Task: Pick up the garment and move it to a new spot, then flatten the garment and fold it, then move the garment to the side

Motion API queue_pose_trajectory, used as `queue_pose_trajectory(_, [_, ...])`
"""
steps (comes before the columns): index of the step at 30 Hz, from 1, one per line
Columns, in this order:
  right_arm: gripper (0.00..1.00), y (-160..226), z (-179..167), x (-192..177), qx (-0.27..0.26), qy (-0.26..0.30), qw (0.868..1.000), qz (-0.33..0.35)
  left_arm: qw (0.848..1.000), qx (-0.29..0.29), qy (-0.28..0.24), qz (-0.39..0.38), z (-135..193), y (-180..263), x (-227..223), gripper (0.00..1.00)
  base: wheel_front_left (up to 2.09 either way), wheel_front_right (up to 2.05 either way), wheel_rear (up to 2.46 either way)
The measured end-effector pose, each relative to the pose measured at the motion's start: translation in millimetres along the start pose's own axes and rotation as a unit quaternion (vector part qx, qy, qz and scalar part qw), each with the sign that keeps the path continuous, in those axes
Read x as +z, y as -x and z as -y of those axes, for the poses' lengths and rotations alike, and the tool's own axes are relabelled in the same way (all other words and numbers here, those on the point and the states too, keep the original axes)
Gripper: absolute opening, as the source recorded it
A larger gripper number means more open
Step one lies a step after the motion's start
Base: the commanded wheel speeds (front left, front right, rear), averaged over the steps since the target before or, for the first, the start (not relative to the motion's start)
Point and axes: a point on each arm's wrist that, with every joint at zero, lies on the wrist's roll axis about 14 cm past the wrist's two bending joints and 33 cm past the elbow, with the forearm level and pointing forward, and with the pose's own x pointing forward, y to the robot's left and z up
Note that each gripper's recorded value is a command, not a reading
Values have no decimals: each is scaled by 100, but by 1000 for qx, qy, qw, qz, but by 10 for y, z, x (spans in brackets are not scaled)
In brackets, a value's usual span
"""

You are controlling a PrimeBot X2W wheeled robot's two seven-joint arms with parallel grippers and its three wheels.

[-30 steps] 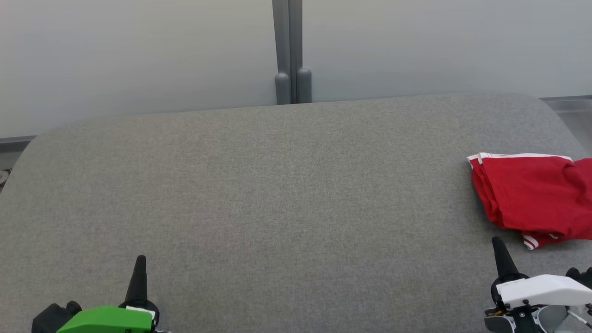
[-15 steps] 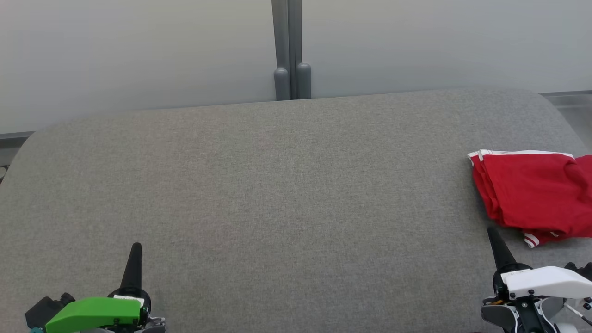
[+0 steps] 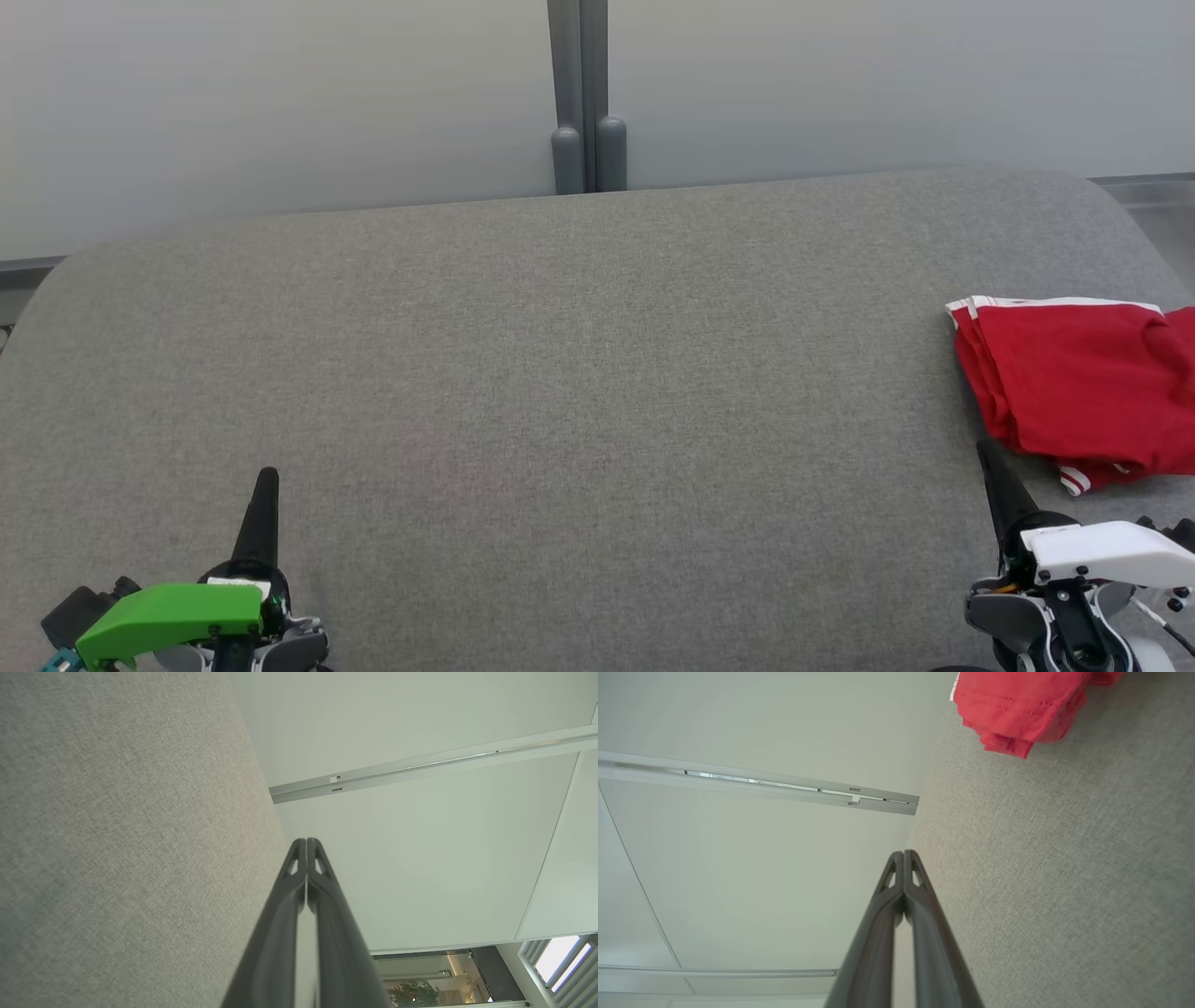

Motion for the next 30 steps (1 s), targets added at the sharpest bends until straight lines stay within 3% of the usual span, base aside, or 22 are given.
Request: queue_pose_trajectory(30, [0,-128,-112,-34,20,-112,993,-14,995,-28,91,-3,173,-150,53,0,0,0,0])
